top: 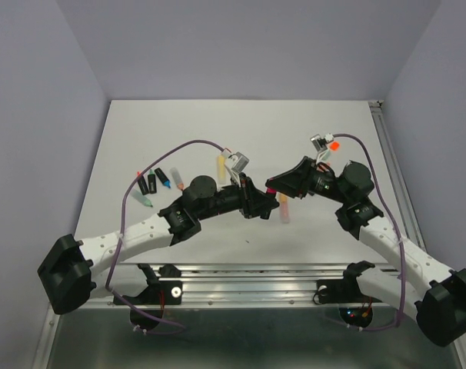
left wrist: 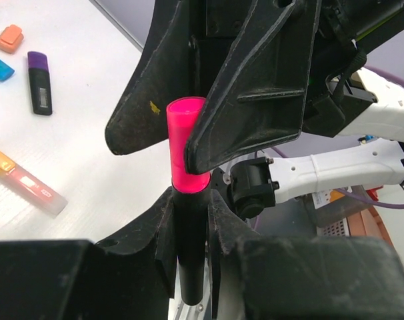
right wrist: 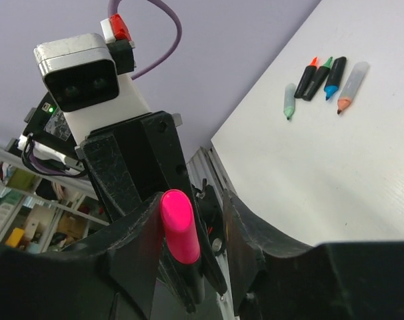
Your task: Open the pen caps
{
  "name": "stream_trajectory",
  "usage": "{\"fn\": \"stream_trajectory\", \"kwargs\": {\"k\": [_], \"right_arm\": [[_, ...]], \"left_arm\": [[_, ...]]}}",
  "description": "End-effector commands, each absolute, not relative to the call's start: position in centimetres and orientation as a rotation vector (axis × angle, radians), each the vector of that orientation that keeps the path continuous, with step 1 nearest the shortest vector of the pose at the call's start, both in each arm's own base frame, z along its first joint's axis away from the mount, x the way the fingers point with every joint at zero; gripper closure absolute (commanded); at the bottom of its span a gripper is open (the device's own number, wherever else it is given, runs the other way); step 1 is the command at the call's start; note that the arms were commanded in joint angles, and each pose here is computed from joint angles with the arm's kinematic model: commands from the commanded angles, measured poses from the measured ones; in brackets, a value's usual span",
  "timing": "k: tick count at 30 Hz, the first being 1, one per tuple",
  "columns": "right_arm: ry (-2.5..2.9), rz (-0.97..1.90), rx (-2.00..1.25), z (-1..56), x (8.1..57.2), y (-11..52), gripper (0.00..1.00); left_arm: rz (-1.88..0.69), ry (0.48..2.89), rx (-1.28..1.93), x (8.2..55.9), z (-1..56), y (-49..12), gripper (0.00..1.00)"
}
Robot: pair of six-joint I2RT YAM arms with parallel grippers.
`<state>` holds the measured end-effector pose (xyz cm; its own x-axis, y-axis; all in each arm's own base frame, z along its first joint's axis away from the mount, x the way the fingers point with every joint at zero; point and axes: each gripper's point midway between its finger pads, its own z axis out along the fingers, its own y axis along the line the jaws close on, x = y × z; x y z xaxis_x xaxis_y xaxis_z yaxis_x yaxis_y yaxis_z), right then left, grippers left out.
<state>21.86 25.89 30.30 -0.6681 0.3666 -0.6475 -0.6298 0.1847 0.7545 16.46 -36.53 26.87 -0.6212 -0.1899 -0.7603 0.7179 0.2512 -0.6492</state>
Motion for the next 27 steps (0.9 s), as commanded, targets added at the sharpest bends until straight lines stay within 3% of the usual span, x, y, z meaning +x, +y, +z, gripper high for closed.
{"fn": "stream_trajectory", "kwargs": {"k": [1,2,5,10,14,27], "right_arm": [[1.597,1.585,-0.305,33.1,21.3,25.8,0.58],[1.597,1.584,-0.307,33.1,21.4,25.8,0.61],[1.59,1.579,-0.3,33.2,21.4,25.8,0.99],[1.557,1.49,-0.239,33.6,22.8,25.1,0.99],[1.472,1.272,-0.111,35.3,27.2,23.4,0.99],[1.323,0.685,0.109,39.9,39.9,14.1,0.99]], "left_arm": [[-1.528,1.604,0.514,16.1,30.8,-36.7,1.0],[-1.533,1.603,0.515,16.0,30.9,-36.8,1.0],[-1.541,1.595,0.533,15.8,31.0,-36.8,1.0],[-1.621,1.572,0.539,14.3,30.6,-36.3,1.0],[-1.788,1.493,0.461,12.0,30.4,-34.6,1.0],[-1.727,1.565,0.419,11.3,27.5,-32.8,1.0]]}}
